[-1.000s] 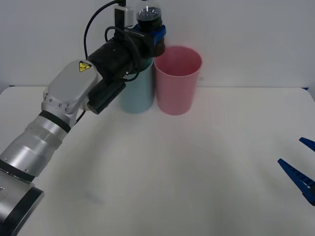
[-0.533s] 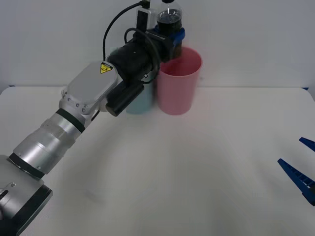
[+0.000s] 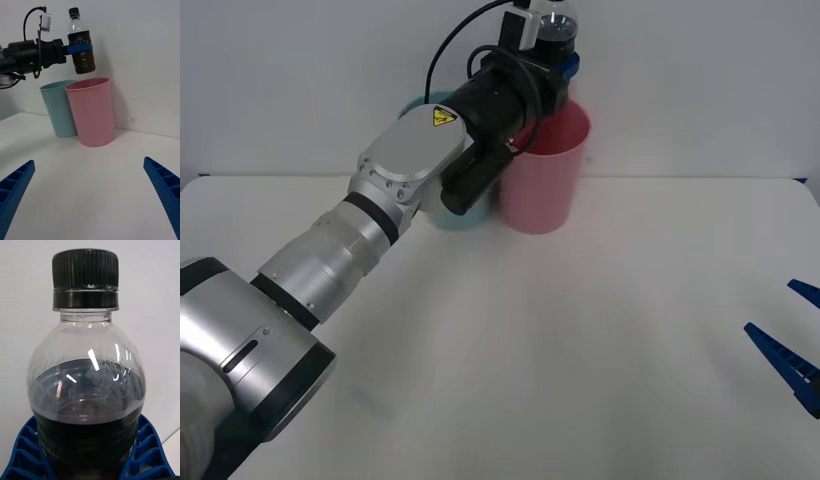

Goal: Grasp the object on the table and drop it into the matching bin: aluminum can to the light blue bin, PET bottle to the pink bin.

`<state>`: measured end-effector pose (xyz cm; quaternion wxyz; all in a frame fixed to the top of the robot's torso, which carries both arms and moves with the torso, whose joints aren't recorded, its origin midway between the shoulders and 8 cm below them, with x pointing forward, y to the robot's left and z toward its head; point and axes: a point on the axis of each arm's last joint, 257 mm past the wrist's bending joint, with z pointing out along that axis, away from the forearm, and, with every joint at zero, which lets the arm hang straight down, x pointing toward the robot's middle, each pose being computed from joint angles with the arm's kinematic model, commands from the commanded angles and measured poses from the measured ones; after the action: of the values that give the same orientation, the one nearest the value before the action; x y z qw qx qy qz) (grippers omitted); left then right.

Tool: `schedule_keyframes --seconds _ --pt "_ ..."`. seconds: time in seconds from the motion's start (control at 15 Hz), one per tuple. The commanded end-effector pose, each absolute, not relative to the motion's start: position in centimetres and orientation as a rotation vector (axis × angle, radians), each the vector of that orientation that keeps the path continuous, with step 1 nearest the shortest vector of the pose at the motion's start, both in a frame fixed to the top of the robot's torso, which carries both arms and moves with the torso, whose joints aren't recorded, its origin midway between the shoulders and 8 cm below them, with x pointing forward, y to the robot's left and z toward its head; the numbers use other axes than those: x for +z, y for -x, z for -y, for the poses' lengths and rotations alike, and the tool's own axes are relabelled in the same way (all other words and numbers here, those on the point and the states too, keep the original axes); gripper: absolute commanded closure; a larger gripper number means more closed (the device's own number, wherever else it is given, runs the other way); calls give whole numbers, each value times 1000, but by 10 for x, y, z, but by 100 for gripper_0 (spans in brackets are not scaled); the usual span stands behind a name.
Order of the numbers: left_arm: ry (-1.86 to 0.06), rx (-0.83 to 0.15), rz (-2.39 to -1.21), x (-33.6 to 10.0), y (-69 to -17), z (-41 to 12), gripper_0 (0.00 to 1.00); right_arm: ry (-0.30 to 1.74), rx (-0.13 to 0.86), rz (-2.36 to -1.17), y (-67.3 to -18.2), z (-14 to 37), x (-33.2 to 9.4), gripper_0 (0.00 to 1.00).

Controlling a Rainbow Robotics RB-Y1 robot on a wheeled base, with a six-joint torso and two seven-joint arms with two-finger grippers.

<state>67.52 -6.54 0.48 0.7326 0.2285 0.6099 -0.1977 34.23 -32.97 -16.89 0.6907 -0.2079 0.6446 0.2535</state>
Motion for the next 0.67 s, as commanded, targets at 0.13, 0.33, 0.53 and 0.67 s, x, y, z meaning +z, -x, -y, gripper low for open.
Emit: schedule_keyframes --seconds 0.13,0.33,0.53,0.67 --pt "-496 -447 -1344 6 -675 67 100 465 567 -1441 -342 330 -169 0" --pt "-498 -451 -1342 7 -674 68 100 465 567 -1441 -342 330 -169 0" --pt "-494 -474 -1351 4 -673 70 72 465 567 -1441 -342 330 -169 0" --pt "-478 -507 -1360 4 -671 73 31 465 567 -1441 -342 330 -169 0"
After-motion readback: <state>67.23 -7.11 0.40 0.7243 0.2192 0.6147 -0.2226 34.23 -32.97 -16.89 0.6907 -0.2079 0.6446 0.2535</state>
